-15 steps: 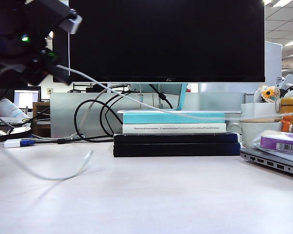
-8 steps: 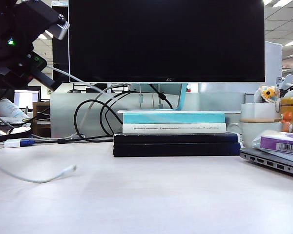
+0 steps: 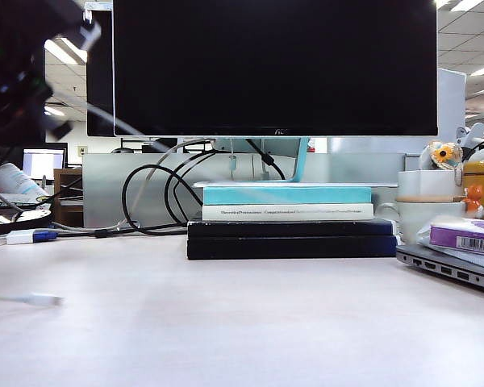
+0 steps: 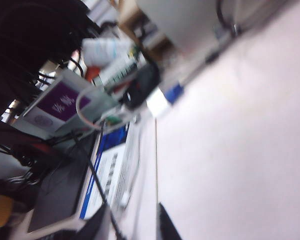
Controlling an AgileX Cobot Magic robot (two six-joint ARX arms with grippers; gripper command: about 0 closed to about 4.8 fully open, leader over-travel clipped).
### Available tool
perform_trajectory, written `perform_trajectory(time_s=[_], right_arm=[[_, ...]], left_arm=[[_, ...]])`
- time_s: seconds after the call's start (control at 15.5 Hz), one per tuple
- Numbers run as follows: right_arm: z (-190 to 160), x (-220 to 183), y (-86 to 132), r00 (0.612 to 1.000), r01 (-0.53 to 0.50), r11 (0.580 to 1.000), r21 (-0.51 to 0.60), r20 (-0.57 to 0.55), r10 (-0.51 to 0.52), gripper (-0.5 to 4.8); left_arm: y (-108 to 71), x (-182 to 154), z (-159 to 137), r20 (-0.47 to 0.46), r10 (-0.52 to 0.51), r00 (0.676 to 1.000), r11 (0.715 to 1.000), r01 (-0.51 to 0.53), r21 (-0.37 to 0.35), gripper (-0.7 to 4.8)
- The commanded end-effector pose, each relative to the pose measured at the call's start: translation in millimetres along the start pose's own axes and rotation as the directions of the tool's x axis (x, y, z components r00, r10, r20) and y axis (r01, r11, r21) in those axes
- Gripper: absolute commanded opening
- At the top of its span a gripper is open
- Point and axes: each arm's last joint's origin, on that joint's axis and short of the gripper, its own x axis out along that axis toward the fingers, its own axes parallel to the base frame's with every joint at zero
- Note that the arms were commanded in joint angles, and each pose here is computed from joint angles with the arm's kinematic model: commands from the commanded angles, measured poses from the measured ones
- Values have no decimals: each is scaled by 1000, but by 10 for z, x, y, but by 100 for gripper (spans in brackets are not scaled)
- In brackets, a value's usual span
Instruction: Unfold the white charging cable into a straight cable.
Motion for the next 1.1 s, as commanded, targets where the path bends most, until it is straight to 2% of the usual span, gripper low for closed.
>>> perform_trajectory(time_s=[0.06, 0.13, 0.19, 0.32, 0.39, 0.45, 0.58, 0.65, 0.78, 0.97, 1.1], right_arm=[[20, -18, 13, 999, -30, 1000, -7, 13, 30, 73], [14, -18, 26, 997, -73, 997, -6, 9, 73, 74], [8, -19, 34, 995, -100, 995, -4, 4, 100, 99], [5, -21, 48, 989, -147, 989, 3, 3, 147, 192], [11, -23, 63, 981, -196, 980, 23, 12, 195, 203], [11, -24, 69, 977, -215, 976, 24, 13, 214, 204], [14, -25, 99, 970, -241, 970, 19, 15, 241, 204], [17, -25, 109, 968, -252, 967, 18, 17, 252, 204], [28, -25, 123, 966, -258, 966, 29, 27, 257, 204], [35, -24, 138, 965, -261, 965, 27, 33, 261, 204], [35, -24, 138, 964, -263, 964, 27, 32, 262, 204]], left_arm=[[-24, -2, -63, -39, -28, 999, 998, 30, 62, 129], [-39, -3, -58, -21, -78, 997, 995, 79, 63, 129], [-50, -4, -54, -5, -120, 993, 991, 120, 63, 129], [-67, 6, -53, 18, -222, 975, 973, 220, 72, 129], [-50, 68, -87, 19, -319, 947, 946, 317, 69, 131], [-42, 94, -109, 14, -360, 933, 932, 358, 64, 130], [20, 174, -190, -63, -478, 876, 876, 481, 46, 131], [81, 207, -212, -110, -538, 836, 839, 543, 23, 149], [204, 248, -198, -151, -606, 781, 792, 610, -24, 238], [350, 250, -101, -139, -696, 705, 716, 695, -66, 322], [429, 216, -13, -136, -724, 677, 688, 723, -63, 420]])
